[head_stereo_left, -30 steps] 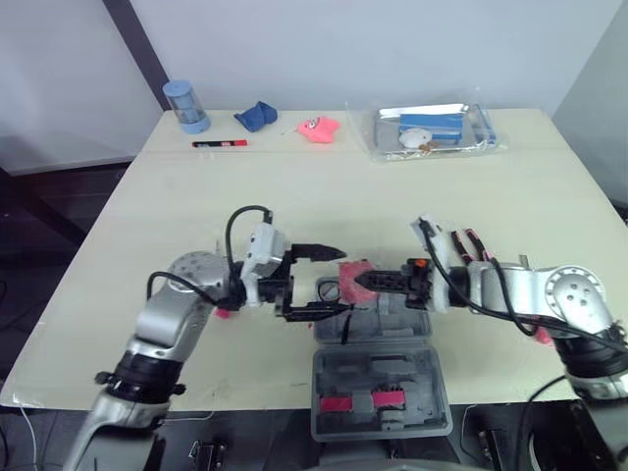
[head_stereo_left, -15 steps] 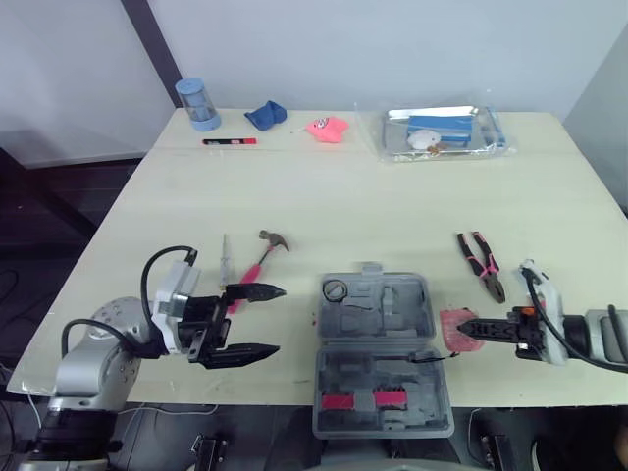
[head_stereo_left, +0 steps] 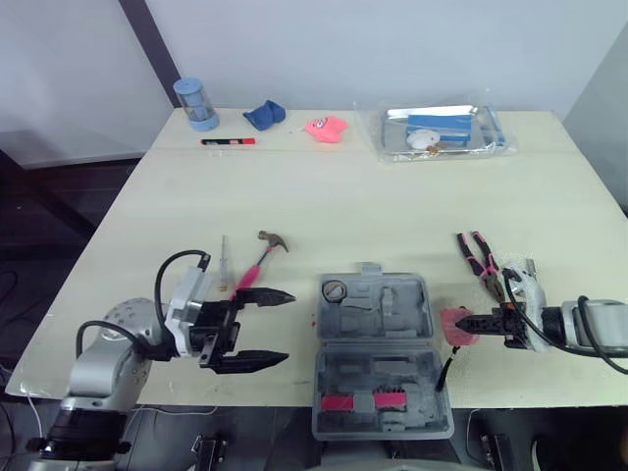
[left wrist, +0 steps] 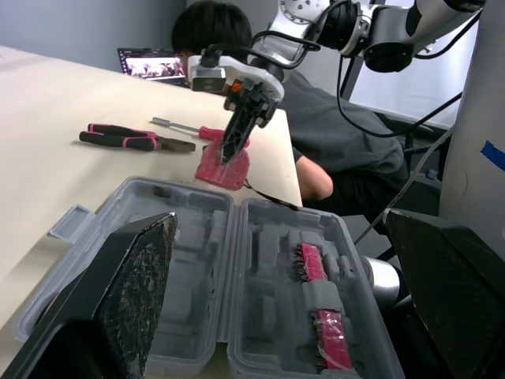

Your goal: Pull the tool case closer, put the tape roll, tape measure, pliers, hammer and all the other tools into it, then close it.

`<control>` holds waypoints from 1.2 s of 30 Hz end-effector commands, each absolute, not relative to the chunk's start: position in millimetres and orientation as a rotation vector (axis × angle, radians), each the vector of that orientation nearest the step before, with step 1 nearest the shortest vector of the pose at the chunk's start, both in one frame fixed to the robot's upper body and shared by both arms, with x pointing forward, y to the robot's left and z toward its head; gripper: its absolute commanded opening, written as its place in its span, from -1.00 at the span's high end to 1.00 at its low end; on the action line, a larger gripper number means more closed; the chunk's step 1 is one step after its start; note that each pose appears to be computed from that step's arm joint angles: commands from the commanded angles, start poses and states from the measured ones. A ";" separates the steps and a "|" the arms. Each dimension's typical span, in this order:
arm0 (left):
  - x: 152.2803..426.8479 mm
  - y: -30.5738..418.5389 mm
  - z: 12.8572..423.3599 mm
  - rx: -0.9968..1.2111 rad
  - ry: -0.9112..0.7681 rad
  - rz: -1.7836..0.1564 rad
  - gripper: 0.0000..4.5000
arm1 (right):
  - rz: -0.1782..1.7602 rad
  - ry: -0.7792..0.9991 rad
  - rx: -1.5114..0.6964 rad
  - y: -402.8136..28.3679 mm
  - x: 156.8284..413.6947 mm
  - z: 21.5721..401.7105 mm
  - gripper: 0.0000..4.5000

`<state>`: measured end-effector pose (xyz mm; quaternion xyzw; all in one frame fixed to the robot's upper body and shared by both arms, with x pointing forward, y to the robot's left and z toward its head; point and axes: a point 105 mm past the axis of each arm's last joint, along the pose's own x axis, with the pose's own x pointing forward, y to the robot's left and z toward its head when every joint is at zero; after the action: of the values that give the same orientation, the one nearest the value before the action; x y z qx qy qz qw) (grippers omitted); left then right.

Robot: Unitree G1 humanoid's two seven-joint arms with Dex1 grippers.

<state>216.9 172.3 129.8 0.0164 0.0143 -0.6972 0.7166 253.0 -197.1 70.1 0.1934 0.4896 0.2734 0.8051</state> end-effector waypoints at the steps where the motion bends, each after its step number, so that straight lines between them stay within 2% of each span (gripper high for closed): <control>1: 211.7 167.9 134.5 0.067 0.000 -1.586 -1.00 | 0.590 1.045 0.399 -200.6 256.4 71.8 0.80; 3: 211.6 167.5 134.4 0.067 -0.001 -1.584 -1.00 | 0.580 1.053 0.389 -204.6 257.2 69.8 0.80; 4: 211.6 167.1 134.5 0.066 -0.003 -1.584 -1.00 | 0.570 1.056 0.381 -207.5 257.6 68.2 0.45; 6: 211.4 166.2 134.5 0.064 -0.005 -1.585 -1.00 | 0.561 1.061 0.364 -211.3 258.2 66.3 0.18; 9: 211.7 164.7 134.0 0.058 -0.004 -1.589 -1.00 | 0.564 1.040 0.332 -214.8 261.1 69.6 -0.37; 10: 212.0 164.3 134.0 0.056 -0.005 -1.589 -1.00 | 0.572 1.030 0.319 -215.7 261.2 72.4 -0.42; 12: 212.8 163.8 134.5 0.052 -0.006 -1.591 -1.00 | 0.609 1.010 0.235 -218.3 257.6 79.1 -0.90; 13: 213.2 163.7 134.5 0.051 -0.006 -1.592 -1.00 | 0.636 0.997 0.186 -219.3 254.5 83.7 -0.96; 17: 214.2 163.8 134.2 0.045 -0.005 -1.593 -1.00 | 0.753 0.892 -0.048 -225.0 246.8 101.8 -0.96; 20: 214.6 164.9 133.5 0.041 -0.004 -1.592 -1.00 | 0.925 0.750 -0.316 -222.5 237.2 116.7 -0.96; 25: 214.2 167.2 132.9 0.038 -0.002 -1.589 -1.00 | 1.166 0.579 -0.622 -209.7 219.8 122.0 -0.96; 29: 213.8 168.0 132.1 0.038 0.001 -1.589 -1.00 | 1.200 0.507 -0.715 -205.6 226.4 112.3 -0.96; 36: 213.5 173.5 128.3 0.055 0.013 -1.569 -1.00 | 1.218 0.536 -0.814 -209.1 244.2 86.9 -0.96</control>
<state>216.9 168.2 124.1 0.0096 0.0130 -0.7006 0.7134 242.8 -207.7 87.3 -0.3518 0.2418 0.5454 0.7213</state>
